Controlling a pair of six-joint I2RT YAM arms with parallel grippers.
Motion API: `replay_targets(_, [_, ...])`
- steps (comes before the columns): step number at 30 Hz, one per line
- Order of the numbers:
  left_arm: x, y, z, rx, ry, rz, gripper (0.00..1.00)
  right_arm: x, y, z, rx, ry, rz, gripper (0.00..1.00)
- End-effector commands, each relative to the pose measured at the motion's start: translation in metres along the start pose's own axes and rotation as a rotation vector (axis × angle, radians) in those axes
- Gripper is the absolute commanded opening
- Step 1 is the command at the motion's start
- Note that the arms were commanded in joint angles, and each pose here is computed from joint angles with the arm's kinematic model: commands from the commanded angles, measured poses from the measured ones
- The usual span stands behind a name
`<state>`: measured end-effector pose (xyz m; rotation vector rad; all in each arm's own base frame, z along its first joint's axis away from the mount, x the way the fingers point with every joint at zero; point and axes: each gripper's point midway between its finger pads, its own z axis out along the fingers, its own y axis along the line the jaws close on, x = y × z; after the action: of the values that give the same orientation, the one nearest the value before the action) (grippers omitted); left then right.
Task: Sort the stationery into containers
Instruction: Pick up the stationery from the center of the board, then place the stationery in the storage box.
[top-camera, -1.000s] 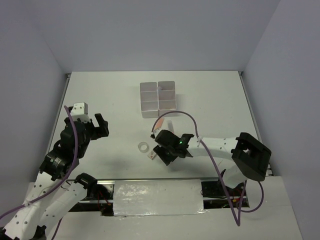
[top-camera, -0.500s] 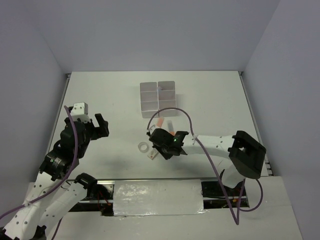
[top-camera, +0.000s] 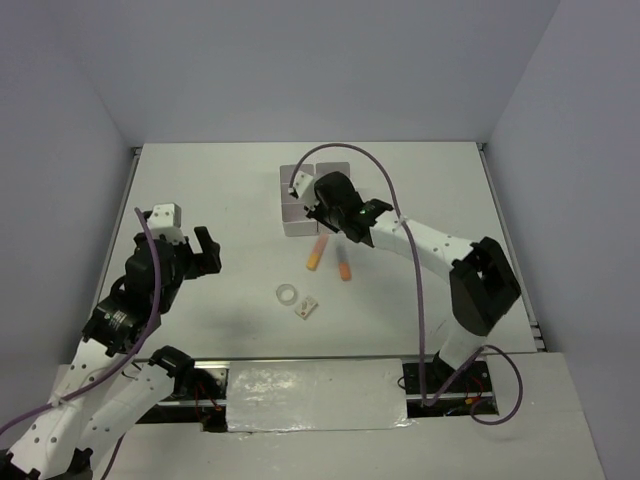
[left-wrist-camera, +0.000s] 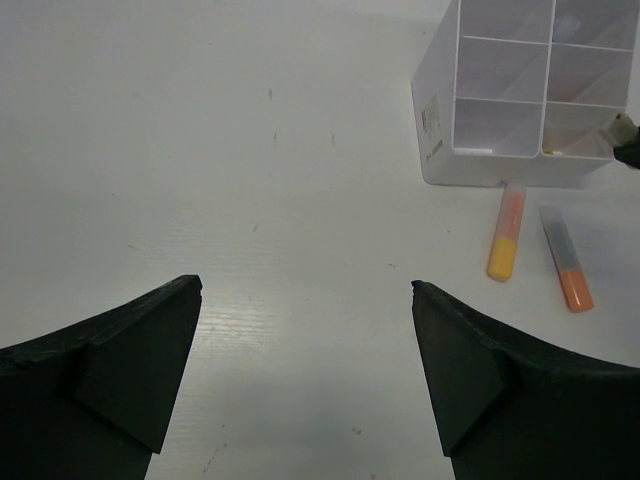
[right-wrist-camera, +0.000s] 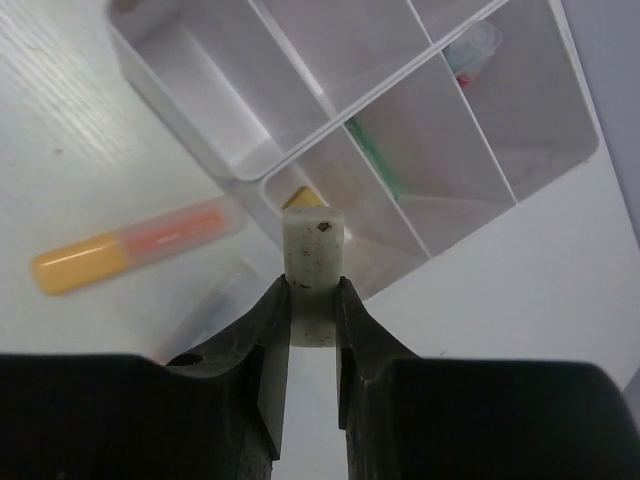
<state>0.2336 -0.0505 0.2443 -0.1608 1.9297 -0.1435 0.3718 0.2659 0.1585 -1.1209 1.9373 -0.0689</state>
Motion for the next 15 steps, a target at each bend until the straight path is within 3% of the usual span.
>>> replay_targets(1, [-0.01,-0.007,0.001,0.031,-0.027,0.001,0.99,-0.018,-0.049,0.015,0.065,-0.044,-0.162,0.0])
replay_targets(5, [-0.013,-0.008,-0.002,0.042,-0.043,-0.002,0.99,-0.011,-0.045,0.029,-0.066,-0.021,-0.198,0.02])
replay_targets(10, [-0.012,-0.008,-0.001,0.044,-0.039,-0.001,0.99,-0.008,-0.045,0.038,-0.061,-0.013,-0.235,0.05])
replay_targets(15, [-0.011,-0.008,0.0,0.039,-0.035,0.002,0.99,-0.002,-0.039,0.045,-0.082,0.01,-0.232,0.26])
